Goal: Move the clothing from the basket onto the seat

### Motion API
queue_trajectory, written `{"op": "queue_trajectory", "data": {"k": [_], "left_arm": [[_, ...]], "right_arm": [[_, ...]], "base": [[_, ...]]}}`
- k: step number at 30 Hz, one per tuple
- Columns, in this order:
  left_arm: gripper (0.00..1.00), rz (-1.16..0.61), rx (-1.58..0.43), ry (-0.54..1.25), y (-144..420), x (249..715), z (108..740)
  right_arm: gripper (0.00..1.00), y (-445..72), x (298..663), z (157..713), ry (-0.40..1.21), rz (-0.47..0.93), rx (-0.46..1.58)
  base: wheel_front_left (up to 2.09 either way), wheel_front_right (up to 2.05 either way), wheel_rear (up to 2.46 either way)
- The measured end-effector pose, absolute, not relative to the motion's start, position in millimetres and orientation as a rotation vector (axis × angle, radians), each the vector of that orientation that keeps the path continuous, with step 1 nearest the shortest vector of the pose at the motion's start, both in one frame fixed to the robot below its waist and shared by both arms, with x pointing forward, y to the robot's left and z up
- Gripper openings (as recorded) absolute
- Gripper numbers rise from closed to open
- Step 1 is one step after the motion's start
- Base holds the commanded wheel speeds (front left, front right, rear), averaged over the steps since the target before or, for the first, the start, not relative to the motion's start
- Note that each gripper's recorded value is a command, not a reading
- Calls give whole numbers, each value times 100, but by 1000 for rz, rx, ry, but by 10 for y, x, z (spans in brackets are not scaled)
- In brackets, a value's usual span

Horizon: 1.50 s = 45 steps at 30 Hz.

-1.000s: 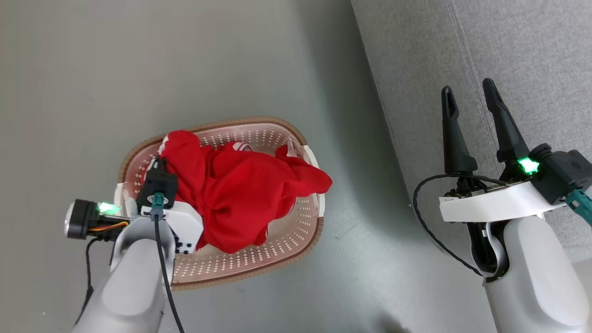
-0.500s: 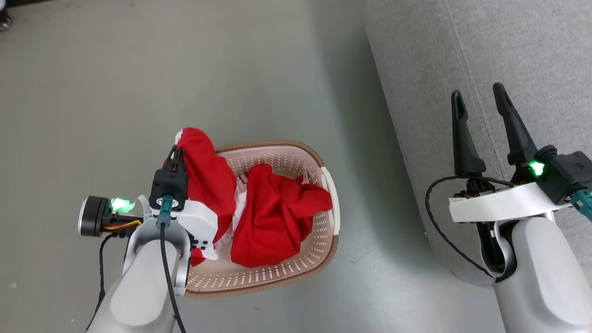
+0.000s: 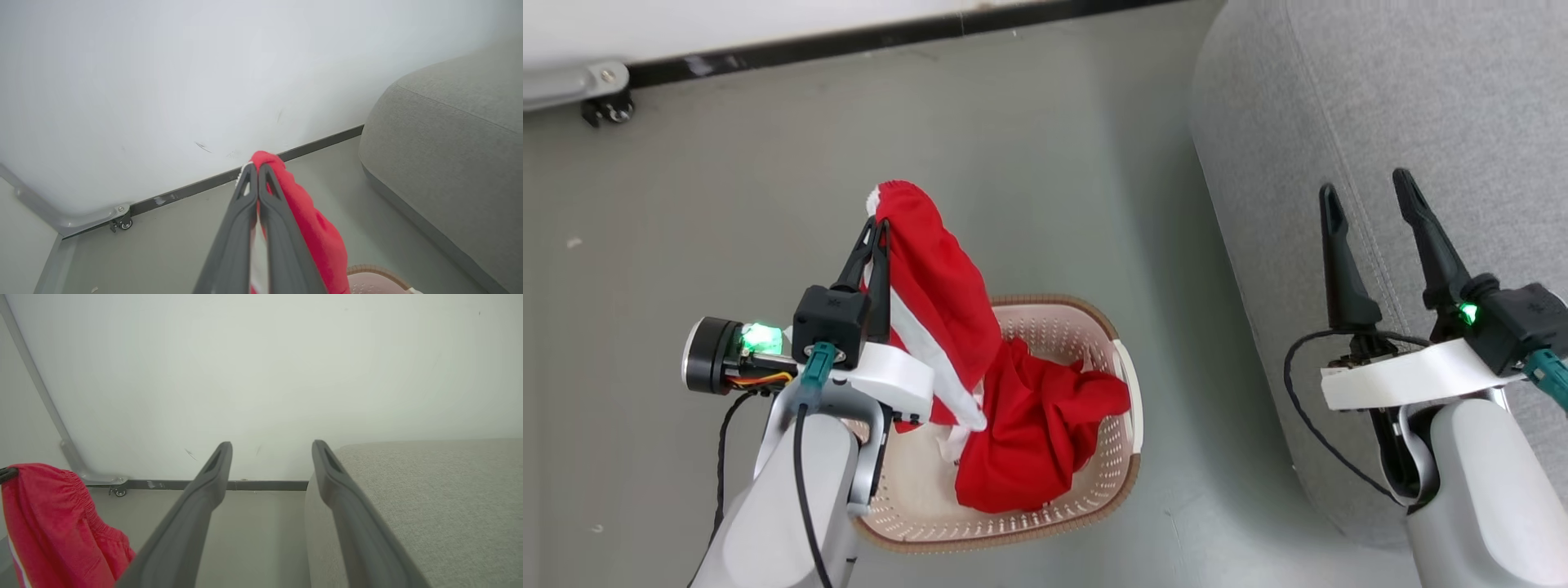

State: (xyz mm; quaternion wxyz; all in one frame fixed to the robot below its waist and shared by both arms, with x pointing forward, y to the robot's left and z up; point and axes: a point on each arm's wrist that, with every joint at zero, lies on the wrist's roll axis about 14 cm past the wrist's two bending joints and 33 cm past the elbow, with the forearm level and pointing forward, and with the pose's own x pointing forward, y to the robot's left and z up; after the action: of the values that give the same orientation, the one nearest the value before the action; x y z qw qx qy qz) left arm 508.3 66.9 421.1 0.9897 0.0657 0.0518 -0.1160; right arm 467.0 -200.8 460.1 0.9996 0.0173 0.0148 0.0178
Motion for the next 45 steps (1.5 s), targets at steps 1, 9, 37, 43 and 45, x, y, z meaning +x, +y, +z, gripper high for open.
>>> {"op": "queue_trajectory", "data": {"k": [1, 9, 37, 43, 45], "left_arm": [[0, -235, 126, 94, 674, 5068, 4257], [0, -258, 60, -35, 664, 5032, 4817], [0, -234, -62, -315, 1060, 4438, 6030], [0, -285, -58, -374, 994, 4290, 6246], [0, -309, -57, -396, 954, 4235, 6325]], "right_arm": [[100, -2004, 4653, 4605, 31, 39, 31], [100, -1833, 4611, 4787, -1, 119, -20], [100, -1077, 4145, 5205, -72, 395, -71], [100, -744, 3955, 5144, -40, 521, -104], [100, -618, 3888, 5133, -30, 567, -112]], "base": [[0, 0, 0], [0, 0, 0], [0, 0, 0], [0, 0, 0], [0, 0, 0]]}}
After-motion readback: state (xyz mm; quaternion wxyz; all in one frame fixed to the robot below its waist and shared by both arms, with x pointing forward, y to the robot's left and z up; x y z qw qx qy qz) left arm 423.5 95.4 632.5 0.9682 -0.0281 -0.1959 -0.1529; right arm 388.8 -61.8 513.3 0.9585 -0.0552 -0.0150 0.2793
